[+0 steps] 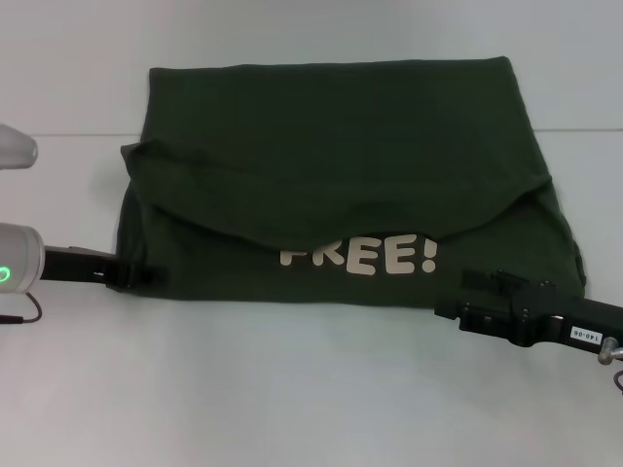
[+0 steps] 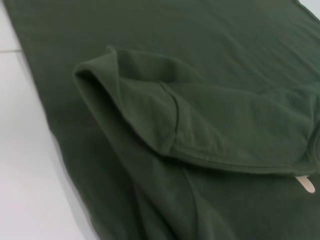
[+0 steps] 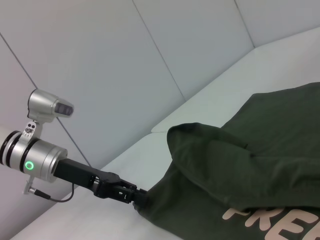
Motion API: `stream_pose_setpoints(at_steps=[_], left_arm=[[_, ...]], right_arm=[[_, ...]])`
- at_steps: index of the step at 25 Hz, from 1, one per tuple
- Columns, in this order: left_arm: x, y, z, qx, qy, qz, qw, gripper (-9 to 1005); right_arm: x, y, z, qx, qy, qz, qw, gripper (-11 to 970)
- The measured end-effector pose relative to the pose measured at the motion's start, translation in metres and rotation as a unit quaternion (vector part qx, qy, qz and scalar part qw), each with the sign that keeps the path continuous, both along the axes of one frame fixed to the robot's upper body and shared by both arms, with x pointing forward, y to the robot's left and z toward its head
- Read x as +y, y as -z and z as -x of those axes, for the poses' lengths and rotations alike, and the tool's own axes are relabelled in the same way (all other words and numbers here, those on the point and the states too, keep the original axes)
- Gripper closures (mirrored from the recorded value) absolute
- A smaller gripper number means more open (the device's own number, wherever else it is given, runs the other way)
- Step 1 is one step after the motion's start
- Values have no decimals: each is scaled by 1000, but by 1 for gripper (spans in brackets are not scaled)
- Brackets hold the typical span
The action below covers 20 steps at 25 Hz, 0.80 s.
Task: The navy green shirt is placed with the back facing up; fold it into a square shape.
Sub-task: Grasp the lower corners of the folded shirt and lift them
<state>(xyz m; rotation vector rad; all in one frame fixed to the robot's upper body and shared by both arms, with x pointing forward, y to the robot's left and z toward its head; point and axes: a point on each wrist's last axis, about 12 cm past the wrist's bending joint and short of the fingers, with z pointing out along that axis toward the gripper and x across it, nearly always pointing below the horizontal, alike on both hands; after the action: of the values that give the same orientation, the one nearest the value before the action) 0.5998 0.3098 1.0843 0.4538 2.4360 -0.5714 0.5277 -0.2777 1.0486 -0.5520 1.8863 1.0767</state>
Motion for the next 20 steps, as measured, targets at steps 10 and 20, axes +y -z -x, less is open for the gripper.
stream_pose_setpoints(at_steps=[10, 20], left_arm=[[-1, 1, -1, -1, 1, -11, 1000, 829], [-1, 3, -1, 1, 3, -18, 1000, 995]], right_arm=[[2, 0, 0, 3, -1, -4, 1000, 32], [-5, -8, -3, 18, 0, -17, 1000, 31]])
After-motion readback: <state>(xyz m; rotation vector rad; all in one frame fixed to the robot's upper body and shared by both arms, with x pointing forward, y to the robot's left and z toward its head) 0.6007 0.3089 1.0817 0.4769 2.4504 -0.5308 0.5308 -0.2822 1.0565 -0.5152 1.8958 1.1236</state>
